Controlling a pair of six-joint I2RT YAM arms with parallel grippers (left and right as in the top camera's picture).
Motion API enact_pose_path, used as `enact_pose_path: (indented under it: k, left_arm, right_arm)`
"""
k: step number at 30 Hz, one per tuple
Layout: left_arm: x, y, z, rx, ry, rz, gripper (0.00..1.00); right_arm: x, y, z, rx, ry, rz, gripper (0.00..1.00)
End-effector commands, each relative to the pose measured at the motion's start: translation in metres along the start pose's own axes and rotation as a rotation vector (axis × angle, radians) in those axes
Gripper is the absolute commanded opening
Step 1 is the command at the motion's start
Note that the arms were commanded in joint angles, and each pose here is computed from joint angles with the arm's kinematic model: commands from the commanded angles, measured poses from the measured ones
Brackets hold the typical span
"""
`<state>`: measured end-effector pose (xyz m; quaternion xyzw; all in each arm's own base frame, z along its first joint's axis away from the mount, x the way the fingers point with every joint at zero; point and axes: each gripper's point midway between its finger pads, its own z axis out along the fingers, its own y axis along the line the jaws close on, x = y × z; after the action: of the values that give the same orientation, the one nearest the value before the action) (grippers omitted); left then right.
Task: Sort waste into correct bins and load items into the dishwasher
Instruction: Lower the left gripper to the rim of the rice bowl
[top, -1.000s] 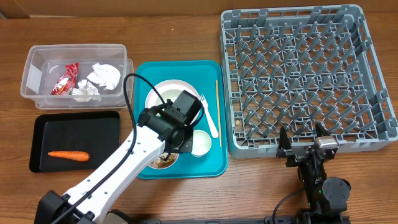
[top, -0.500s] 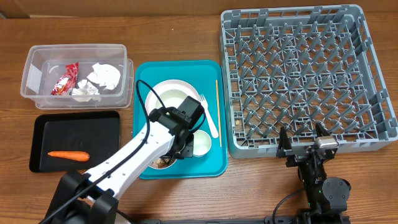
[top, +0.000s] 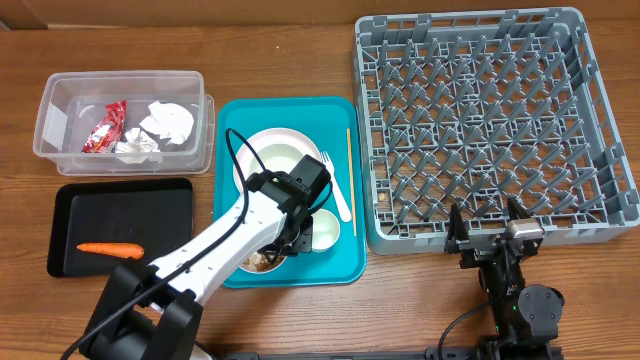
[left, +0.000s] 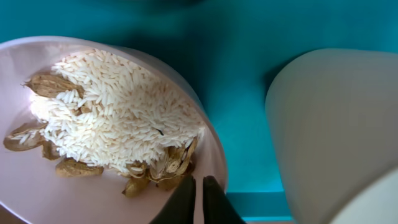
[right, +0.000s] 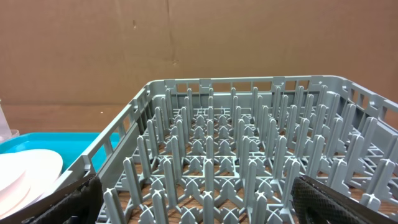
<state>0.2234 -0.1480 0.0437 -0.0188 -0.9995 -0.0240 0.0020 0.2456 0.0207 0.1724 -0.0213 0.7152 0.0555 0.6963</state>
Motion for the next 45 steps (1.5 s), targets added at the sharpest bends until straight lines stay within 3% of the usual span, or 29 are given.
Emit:
enact_pose_path:
  k: [1, 45]
  left_arm:
    - [0.004, -0.001, 0.005, -0.006, 0.018, -0.001, 0.04]
    - [-0.009, -0.004, -0.026, 0.008, -0.039, 0.057, 0.04]
  right_arm:
    - [0.001, 0.0, 0.0, 0.002, -0.006, -0.002, 1.0]
    - [0.001, 0.0, 0.0, 0.002, -0.006, -0.002, 1.0]
